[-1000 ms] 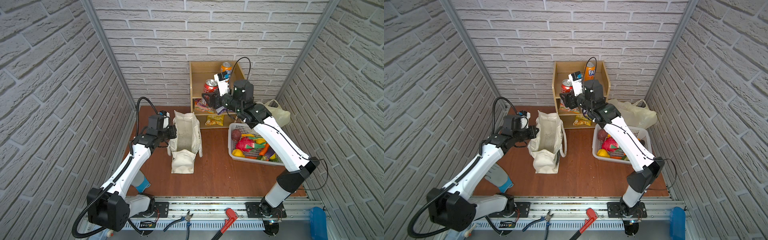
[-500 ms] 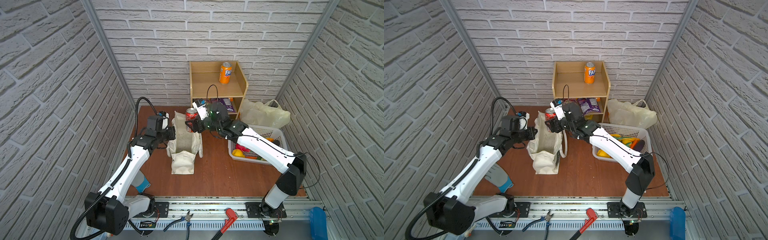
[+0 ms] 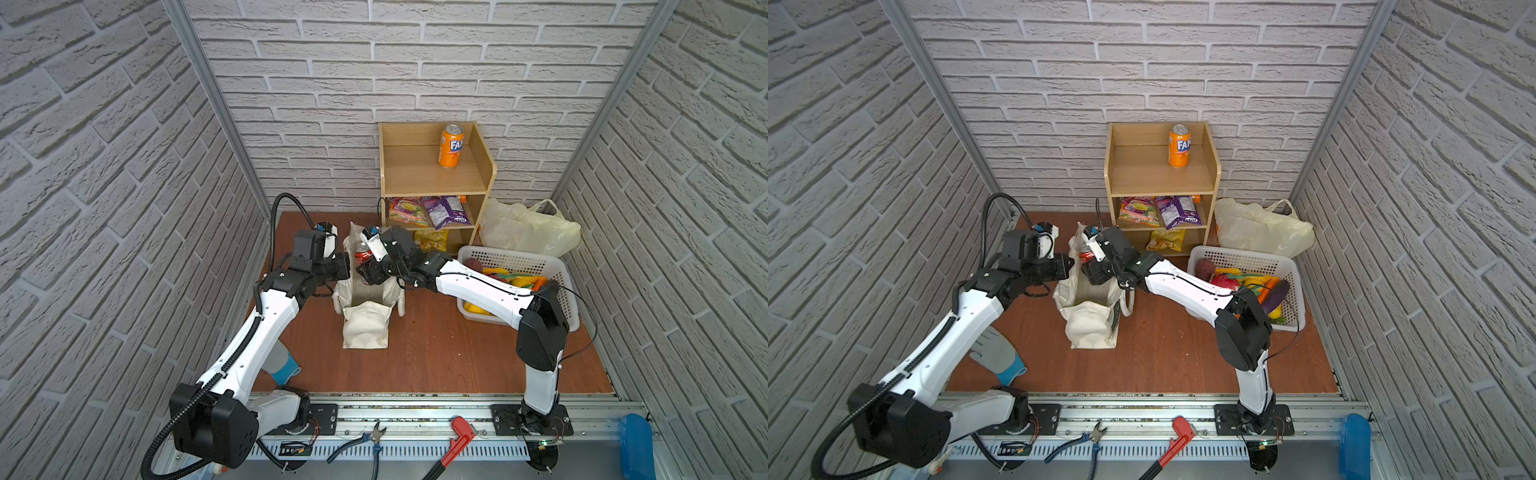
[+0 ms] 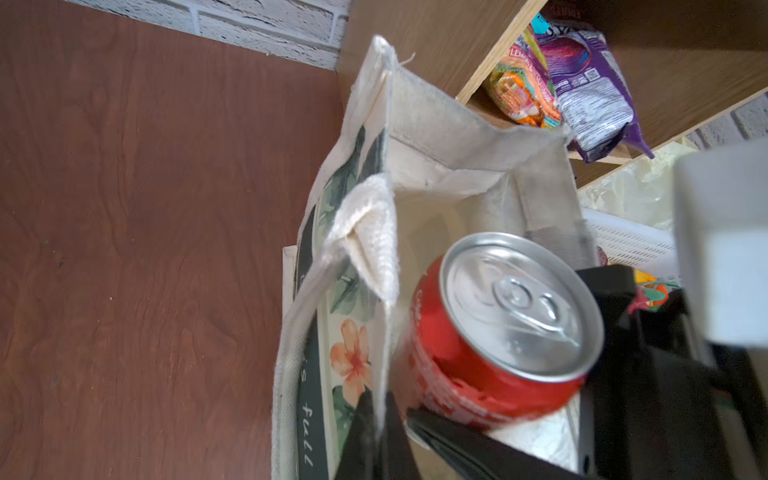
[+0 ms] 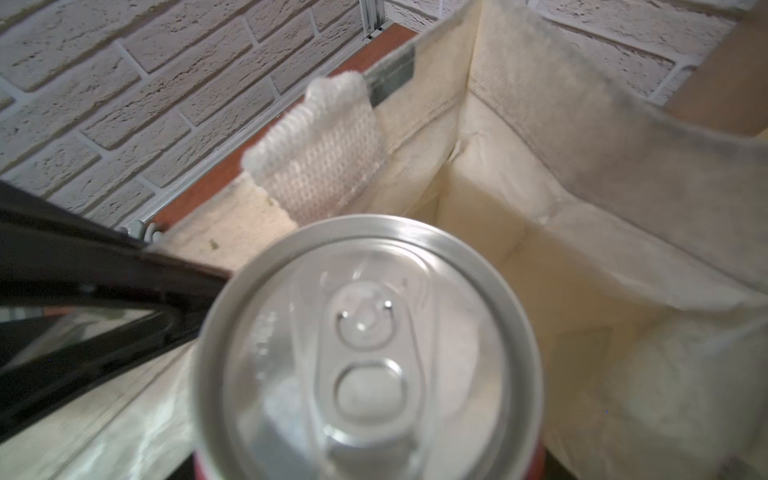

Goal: Place the mixed food into the grocery bags and tie them
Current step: 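Lift the red cola can off the shelf and carry it over the tote bag, then lower the cola can into the tote bag held open by the left gripper and release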

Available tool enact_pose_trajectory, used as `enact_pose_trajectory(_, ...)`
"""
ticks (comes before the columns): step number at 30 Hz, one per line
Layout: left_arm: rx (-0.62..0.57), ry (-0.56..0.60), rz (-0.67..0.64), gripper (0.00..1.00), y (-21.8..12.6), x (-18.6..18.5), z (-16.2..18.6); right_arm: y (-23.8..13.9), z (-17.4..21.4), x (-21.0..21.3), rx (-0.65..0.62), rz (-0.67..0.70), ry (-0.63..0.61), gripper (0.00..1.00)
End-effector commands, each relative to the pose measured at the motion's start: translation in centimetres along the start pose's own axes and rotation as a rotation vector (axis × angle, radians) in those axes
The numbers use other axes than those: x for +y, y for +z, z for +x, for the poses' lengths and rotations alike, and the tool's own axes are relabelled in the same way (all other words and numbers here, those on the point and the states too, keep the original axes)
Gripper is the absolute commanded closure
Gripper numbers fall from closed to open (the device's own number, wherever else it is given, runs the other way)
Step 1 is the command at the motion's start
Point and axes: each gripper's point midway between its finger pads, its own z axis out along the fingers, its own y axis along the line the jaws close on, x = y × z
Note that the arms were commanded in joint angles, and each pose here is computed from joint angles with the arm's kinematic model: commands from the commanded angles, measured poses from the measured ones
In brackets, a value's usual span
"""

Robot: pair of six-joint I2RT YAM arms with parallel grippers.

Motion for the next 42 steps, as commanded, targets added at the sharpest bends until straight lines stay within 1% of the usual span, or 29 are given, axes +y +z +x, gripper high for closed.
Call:
enact_pose_trajectory(1, -0.010, 0.008, 0.011, 1.00, -0.3, -0.2, -0.8, -1.3, -6.1, -0.2, -0.209, 0.037, -0.023, 0.94)
enact_pose_trajectory(3, -0.013, 0.005, 0.015, 1.00, -0.3, -0.3, -0.9, -0.8, -6.1, -0.9, -0.219, 0.076, -0.017, 0.94)
enact_pose_trajectory(10, -0.009, -0.007, 0.023, 1.00, 0.3, -0.3, -0.9, 3.6, -3.6, -2.3, -0.165, 0.150, 0.021, 0.94)
enact_pose_trajectory(16, 0.005, -0.010, 0.028, 1.00, 0.8, -0.3, -0.6, 6.2, -1.2, -4.0, -0.137, 0.237, 0.063, 0.94)
enact_pose_trajectory(23, 0.012, -0.017, 0.026, 1.00, 1.3, 0.0, -0.5, 8.1, 0.8, -5.0, -0.145, 0.274, 0.111, 0.94)
enact_pose_trajectory(30, 0.028, -0.021, 0.027, 1.00, 1.9, 0.2, -0.1, 10.1, 3.1, -5.3, -0.077, 0.286, 0.111, 0.90)
enact_pose_trajectory(31, 0.029, -0.024, 0.027, 1.00, 1.9, 0.2, -0.1, 10.2, 3.4, -5.4, -0.068, 0.287, 0.108, 0.89)
enact_pose_trajectory(33, 0.029, -0.025, 0.029, 1.00, 1.9, 0.2, -0.1, 10.5, 3.9, -5.3, -0.052, 0.283, 0.101, 0.82)
enact_pose_trajectory(35, 0.031, -0.027, 0.028, 1.00, 2.0, 0.3, 0.0, 10.6, 4.2, -5.3, -0.038, 0.280, 0.096, 0.71)
enact_pose_trajectory(37, 0.033, -0.027, 0.028, 1.00, 1.9, 0.3, 0.1, 10.6, 4.5, -5.2, -0.027, 0.272, 0.092, 0.57)
enact_pose_trajectory(39, 0.031, -0.029, 0.028, 1.00, 1.9, 0.3, 0.1, 10.6, 4.7, -5.2, -0.018, 0.270, 0.090, 0.47)
enact_pose_trajectory(42, 0.033, -0.030, 0.027, 1.00, 1.9, 0.4, 0.2, 10.4, 4.6, -5.1, -0.014, 0.264, 0.085, 0.40)
